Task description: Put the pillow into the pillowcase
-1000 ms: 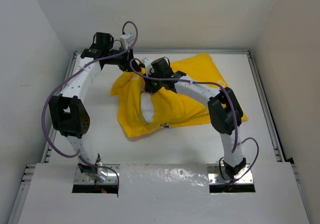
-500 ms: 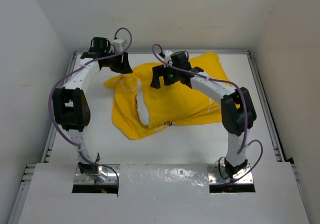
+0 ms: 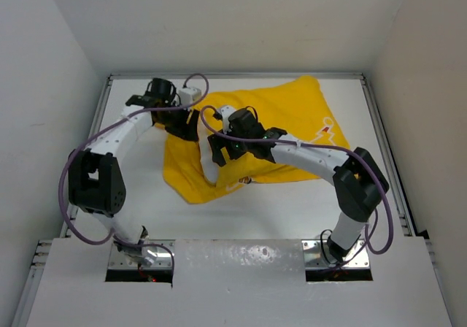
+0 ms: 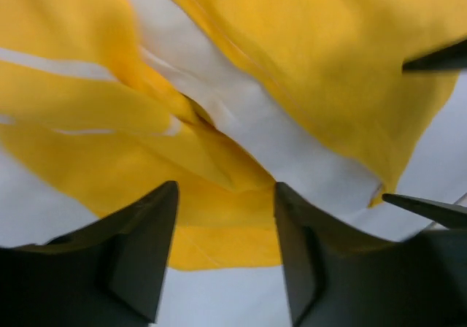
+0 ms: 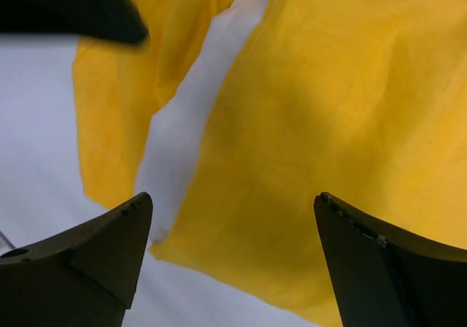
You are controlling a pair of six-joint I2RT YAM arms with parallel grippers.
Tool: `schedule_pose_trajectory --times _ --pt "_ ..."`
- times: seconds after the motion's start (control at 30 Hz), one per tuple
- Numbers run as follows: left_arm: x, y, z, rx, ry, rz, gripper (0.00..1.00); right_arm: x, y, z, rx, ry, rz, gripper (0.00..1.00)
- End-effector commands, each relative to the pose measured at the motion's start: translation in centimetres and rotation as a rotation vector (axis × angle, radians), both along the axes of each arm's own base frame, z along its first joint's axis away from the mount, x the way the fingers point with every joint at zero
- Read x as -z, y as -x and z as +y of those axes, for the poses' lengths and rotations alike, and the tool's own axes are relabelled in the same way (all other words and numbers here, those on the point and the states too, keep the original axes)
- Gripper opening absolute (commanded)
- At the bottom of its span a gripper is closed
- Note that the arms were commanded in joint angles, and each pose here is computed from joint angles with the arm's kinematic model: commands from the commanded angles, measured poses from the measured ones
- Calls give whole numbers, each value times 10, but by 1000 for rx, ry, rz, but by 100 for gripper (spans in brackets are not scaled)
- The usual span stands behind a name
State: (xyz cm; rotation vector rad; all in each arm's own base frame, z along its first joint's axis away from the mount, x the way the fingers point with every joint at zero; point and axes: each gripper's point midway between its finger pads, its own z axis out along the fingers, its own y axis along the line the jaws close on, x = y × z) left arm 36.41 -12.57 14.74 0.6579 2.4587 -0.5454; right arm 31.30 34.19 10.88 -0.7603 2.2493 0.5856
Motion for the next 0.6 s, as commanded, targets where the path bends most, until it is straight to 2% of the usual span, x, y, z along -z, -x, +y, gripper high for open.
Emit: schedule_pose_trajectory --times 0.0,0.07,0.13,0.23,0.33,0.4,0.5,0.53,0.57 --pt "49 16 11 -48 -102 107 58 -28 -21 15 71 -48 -124 92" --pt "61 10 13 -76 -123 77 65 -18 -16 22 47 -30 -125 96" --pt "73 4 18 -126 -153 82 67 -10 -14 23 54 -30 -107 96" --pt "90 -9 29 -191 -207 67 65 5 -12 23 65 -17 -86 96" --pt "103 -20 30 -222 -212 45 59 22 -2 27 34 -9 -71 99" --pt "110 -22 23 -223 -171 53 49 36 -1 30 40 -9 -51 99" --pt "111 -27 7 -228 -70 50 8 60 -8 30 77 28 -26 97" --pt "109 -32 4 -237 -36 37 0 63 -10 29 85 41 -4 93" --pt "106 -31 -1 -239 3 42 0 71 -9 28 87 41 36 77"
